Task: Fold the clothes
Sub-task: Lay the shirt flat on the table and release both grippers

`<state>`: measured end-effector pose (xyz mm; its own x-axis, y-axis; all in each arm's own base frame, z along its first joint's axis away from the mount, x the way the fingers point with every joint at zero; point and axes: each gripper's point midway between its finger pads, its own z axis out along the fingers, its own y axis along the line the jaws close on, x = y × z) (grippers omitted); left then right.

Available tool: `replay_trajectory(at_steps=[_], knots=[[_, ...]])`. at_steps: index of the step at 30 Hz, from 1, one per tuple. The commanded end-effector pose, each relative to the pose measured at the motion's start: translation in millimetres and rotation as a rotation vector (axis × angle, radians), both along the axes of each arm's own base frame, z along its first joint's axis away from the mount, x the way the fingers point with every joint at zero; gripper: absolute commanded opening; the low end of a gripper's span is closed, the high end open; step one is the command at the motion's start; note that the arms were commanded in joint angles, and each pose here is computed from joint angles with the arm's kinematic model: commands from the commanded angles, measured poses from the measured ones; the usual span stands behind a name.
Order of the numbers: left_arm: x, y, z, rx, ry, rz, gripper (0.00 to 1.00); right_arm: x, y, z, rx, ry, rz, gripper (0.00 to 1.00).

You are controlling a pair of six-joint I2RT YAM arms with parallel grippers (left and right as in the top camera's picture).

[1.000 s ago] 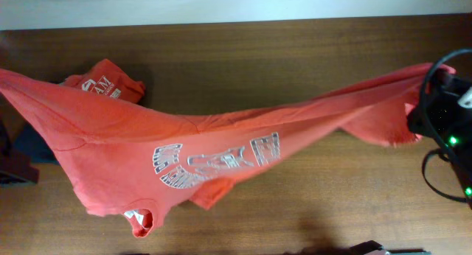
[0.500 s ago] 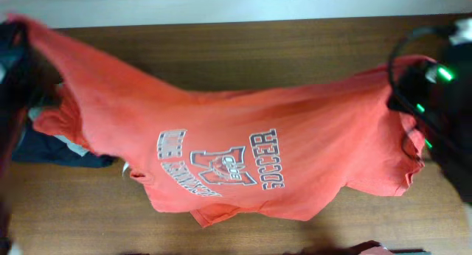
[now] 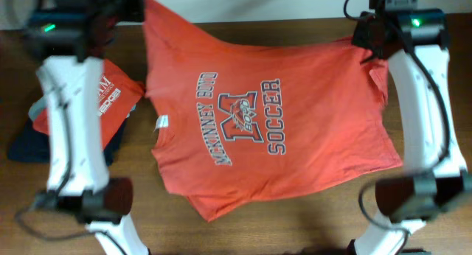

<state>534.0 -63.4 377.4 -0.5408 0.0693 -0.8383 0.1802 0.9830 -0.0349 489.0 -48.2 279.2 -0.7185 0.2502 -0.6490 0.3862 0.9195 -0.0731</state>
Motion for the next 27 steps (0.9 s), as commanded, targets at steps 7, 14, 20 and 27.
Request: replay_trajectory(at_steps=[7, 14, 20, 27], knots=[[26.6, -1.6, -27.8, 0.083, 0.009, 0.036, 0.60, 5.4, -25.7, -11.9, 0.047, 0.031, 0.062, 0.74], [-20.7, -0.3, -18.0, 0.092, 0.100, 0.022, 0.70, -37.9, -41.0, -16.5, 0.100, 0.151, 0.026, 0.81], [-64.3, 1.8, -32.0, 0.114, 0.250, 0.009, 0.73, -58.7, -27.1, -24.4, 0.284, 0.208, 0.065, 0.79], [-135.8, 16.0, -23.4, 0.114, 0.388, 0.060, 0.50, -100.2, -21.1, 14.2, 0.347, 0.172, 0.093, 0.77]])
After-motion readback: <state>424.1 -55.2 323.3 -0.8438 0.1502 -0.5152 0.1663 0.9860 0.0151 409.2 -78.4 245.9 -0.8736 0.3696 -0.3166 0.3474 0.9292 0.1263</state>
